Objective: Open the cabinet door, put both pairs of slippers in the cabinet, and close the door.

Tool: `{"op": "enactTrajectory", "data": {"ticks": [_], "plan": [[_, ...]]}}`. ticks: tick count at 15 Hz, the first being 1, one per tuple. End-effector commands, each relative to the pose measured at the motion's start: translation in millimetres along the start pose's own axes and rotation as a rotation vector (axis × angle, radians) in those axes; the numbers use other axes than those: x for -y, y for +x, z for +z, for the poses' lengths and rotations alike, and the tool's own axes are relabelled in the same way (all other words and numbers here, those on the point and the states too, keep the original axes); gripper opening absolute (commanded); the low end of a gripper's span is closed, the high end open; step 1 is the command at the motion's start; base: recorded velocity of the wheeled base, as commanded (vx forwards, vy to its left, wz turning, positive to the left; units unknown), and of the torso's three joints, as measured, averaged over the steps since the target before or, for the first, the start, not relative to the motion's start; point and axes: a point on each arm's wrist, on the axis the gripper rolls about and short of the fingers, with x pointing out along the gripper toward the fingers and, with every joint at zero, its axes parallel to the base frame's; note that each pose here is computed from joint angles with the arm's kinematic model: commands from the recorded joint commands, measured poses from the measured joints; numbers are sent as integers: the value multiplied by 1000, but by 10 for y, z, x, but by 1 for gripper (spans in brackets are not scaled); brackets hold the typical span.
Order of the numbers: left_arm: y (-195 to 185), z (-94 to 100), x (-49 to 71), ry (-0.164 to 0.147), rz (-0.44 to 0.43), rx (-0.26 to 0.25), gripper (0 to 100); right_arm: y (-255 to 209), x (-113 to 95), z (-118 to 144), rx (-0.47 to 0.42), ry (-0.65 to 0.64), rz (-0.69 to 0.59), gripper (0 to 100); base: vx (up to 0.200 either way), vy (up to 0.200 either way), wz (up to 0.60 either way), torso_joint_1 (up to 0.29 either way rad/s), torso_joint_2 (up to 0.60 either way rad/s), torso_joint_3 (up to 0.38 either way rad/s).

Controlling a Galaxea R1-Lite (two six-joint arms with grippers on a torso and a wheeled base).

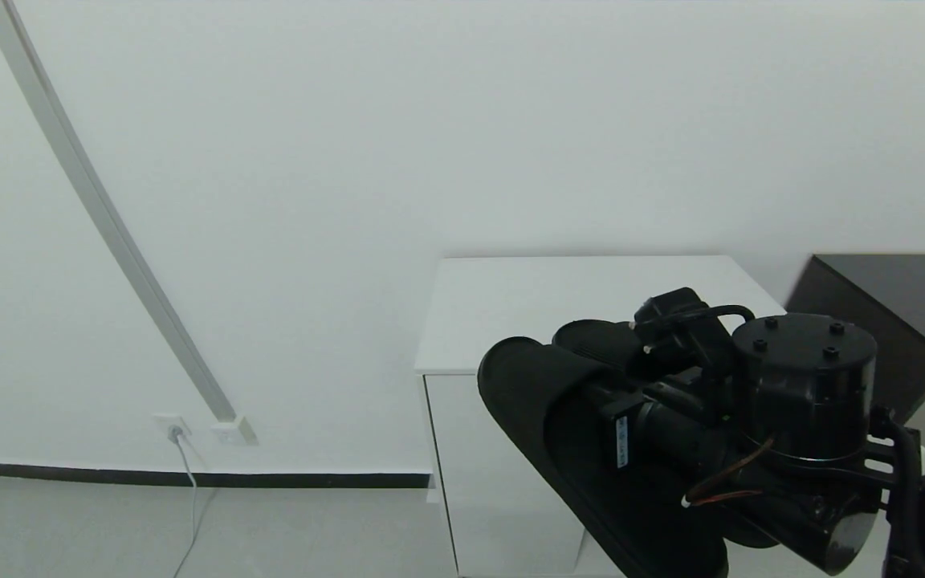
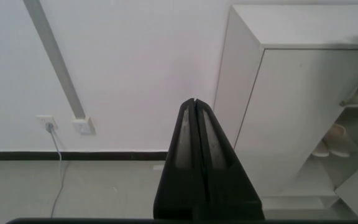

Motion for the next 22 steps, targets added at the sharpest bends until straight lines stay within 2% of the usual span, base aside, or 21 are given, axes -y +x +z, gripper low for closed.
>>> {"op": "enactTrajectory", "data": {"ticks": [1, 15, 22], "plan": [[1, 0, 0, -1, 1, -2, 0, 21, -6, -23, -8, -2, -1, 0, 0, 0, 0, 0, 0, 0], [1, 0, 0, -1, 1, -2, 0, 31, -32, -34, -9, -5, 7, 0, 0, 0, 0, 0, 0, 0], [1, 0, 0, 1, 1, -2, 0, 35, -33, -38, -10, -7, 6, 0, 0, -200, 0, 3, 5, 2]]}}
